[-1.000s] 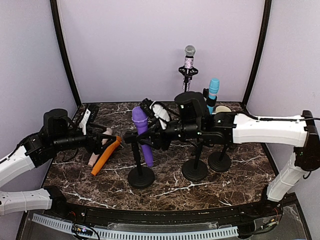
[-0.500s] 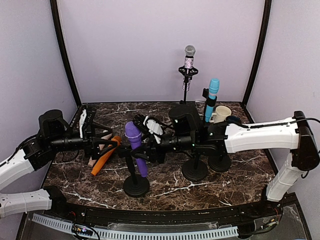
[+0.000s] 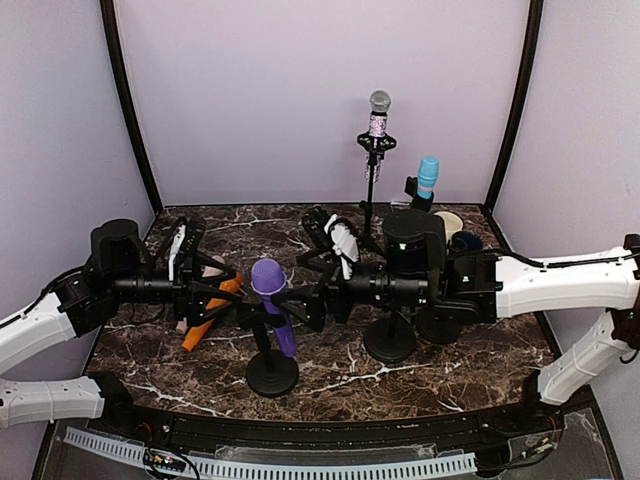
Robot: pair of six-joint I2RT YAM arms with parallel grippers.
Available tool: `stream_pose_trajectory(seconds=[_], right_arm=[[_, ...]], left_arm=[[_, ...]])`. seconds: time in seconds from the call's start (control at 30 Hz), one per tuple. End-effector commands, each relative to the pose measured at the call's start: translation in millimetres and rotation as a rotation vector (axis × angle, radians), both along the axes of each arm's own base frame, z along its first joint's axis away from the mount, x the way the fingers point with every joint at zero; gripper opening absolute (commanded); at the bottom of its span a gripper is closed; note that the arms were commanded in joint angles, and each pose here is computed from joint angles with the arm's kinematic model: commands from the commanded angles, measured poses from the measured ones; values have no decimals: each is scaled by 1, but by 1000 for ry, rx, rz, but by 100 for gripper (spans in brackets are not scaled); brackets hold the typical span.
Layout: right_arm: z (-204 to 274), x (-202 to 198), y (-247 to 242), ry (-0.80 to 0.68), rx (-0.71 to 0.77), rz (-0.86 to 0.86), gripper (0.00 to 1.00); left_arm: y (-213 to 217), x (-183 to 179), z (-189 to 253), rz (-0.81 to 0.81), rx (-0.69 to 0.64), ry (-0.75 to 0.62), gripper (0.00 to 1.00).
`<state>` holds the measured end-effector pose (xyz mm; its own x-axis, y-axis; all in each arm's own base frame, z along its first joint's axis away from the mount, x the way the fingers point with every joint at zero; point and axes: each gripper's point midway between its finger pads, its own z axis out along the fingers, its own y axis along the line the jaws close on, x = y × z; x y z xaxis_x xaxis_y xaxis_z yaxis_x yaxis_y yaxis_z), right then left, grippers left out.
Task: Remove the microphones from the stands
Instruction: Place the microphone stand with the microphone at the center of the board, then hold the microphone stand with the microphone at the center of the board.
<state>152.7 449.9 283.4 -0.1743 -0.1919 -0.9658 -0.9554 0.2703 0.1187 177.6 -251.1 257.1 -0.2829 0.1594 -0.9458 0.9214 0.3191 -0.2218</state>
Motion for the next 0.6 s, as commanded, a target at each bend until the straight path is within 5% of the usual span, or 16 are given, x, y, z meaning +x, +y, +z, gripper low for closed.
stream_pose_trajectory(seconds=[0.0,0.37,0.57], right_arm=[[36,-9,-2,-6,91,-102,98],[39,6,18,22,-13,-362,97],[32,8,29,16,-65,-402,86]], left_arm=[[-7,-8,2,-55,-4,-26,83],[-17,-21,-18,-38,155,-85,83],[-14,-15,-25,1,196,-86,83]])
